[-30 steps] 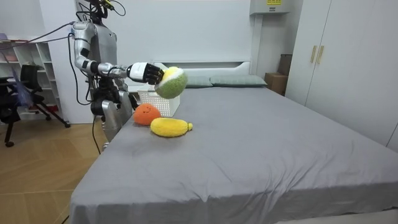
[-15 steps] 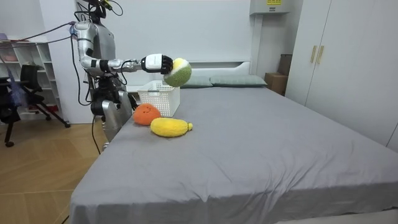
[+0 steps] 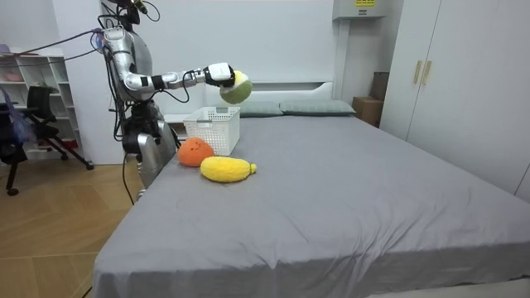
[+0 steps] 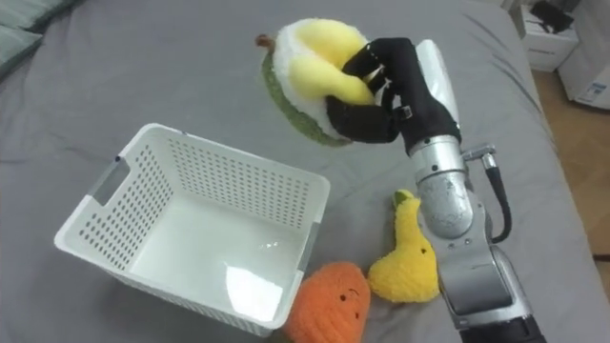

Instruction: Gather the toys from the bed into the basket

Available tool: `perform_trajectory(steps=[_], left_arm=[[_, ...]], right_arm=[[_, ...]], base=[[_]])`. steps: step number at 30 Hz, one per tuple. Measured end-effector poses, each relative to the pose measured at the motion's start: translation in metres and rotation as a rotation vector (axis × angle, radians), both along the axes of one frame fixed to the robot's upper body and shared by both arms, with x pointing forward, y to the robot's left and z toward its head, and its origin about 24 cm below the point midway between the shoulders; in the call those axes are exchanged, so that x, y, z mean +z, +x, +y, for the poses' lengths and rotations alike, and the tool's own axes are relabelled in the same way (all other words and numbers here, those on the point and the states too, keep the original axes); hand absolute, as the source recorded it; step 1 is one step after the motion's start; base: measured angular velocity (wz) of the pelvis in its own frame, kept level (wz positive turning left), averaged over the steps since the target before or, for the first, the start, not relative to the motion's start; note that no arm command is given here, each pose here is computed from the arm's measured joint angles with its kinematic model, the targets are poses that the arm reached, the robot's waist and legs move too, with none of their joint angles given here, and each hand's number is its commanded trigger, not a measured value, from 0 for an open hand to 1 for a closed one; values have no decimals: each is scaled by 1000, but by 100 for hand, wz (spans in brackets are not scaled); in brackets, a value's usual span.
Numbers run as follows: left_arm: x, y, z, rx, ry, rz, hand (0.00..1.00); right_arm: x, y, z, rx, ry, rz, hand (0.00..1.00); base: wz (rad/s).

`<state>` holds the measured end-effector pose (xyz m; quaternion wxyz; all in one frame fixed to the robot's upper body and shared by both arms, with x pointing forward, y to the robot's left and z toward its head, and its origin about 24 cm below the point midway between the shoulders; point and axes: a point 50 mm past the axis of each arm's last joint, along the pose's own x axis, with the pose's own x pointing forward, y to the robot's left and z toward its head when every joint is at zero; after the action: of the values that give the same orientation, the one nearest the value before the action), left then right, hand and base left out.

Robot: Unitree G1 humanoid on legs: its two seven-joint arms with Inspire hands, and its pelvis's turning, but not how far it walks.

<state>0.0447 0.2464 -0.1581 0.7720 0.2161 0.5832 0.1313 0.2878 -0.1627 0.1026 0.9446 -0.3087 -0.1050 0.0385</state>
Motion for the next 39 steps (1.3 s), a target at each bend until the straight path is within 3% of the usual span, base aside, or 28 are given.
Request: perform_trajectory(steps=[18,38,39], left_arm=[[1,31,-13,-121,-31,-44,0],[0,36,-11,-155,-19,-13,0],[0,36,-11,-155,-19,-13,0]], right_arm=[[-33,-22,86,426,-124,225,100],[-70,-47,95,547,-200,443,100],[-70,-47,95,546,-200,445,76]], base=[[4],[0],[0]])
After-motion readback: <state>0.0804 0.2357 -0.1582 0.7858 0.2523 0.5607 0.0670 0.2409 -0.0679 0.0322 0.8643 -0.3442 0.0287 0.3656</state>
